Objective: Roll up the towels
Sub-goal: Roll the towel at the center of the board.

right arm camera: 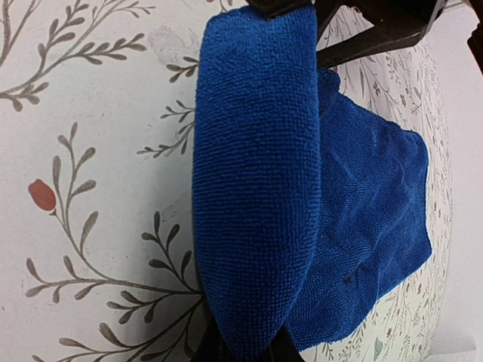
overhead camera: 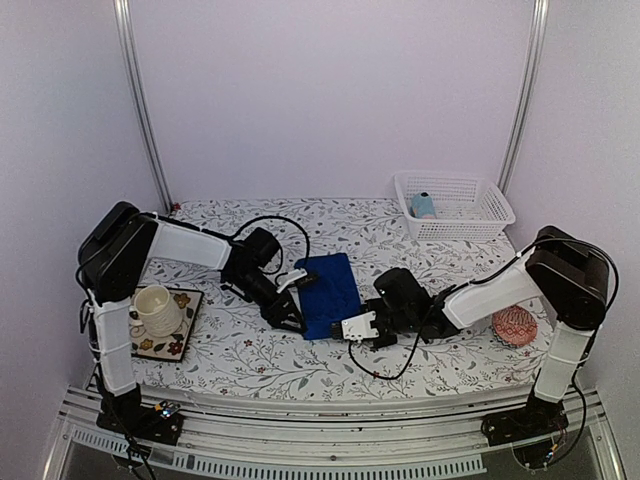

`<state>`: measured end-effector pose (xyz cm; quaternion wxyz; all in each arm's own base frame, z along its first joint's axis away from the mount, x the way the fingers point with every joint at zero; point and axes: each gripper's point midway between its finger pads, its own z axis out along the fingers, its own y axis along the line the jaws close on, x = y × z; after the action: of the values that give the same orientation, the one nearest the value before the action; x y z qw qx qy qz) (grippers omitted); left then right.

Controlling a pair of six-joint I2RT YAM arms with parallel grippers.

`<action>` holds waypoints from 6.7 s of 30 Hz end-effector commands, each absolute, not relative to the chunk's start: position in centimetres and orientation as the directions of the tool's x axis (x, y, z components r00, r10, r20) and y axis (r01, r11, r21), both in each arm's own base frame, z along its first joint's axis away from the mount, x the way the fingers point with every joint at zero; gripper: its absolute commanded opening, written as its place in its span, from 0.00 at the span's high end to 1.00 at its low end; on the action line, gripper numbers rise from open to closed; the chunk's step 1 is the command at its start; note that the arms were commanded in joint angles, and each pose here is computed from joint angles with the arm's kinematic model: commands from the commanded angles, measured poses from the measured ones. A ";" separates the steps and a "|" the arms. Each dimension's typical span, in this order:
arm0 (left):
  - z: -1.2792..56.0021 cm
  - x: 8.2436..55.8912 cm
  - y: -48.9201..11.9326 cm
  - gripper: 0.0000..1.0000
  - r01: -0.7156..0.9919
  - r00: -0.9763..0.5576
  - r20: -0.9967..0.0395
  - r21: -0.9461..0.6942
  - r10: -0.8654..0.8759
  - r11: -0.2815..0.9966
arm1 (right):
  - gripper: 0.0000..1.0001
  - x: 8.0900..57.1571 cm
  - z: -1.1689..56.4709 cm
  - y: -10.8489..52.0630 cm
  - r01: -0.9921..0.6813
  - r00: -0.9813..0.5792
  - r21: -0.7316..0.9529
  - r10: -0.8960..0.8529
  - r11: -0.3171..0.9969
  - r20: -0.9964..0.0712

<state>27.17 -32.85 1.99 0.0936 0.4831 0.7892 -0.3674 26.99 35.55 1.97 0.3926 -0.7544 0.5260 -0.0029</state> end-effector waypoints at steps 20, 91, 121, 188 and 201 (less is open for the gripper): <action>4.5 28.4 -27.5 0.29 0.909 -0.236 -0.624 0.129 0.745 0.396 | 0.97 23.1 3.3 35.2 -0.972 0.227 -0.178 -0.810 -0.153 -0.541; 2.6 23.2 -34.7 0.54 0.803 0.291 -0.473 0.594 0.831 0.057 | 0.95 22.9 1.1 34.8 -0.985 -0.061 0.173 -0.874 -0.027 -0.481; 0.4 20.4 -35.3 1.00 0.999 0.026 -0.538 0.033 0.842 -0.010 | 0.48 27.5 5.2 31.9 -0.977 0.067 -0.207 -0.846 0.053 -0.530; 2.3 27.3 -30.5 0.29 0.929 -0.370 -0.539 -0.223 0.757 0.295 | 0.94 23.2 2.3 35.4 -0.915 0.366 -0.355 -0.769 -0.193 -0.524; 3.7 26.0 -29.6 0.23 0.933 -0.030 -0.561 0.281 0.827 0.224 | 0.94 21.1 2.3 36.1 -0.975 0.218 -0.102 -0.778 -0.195 -0.590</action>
<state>25.64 -28.55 2.58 0.2416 0.5768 0.7643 -0.1572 23.01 36.39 3.24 0.2935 -0.7563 0.5649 0.1509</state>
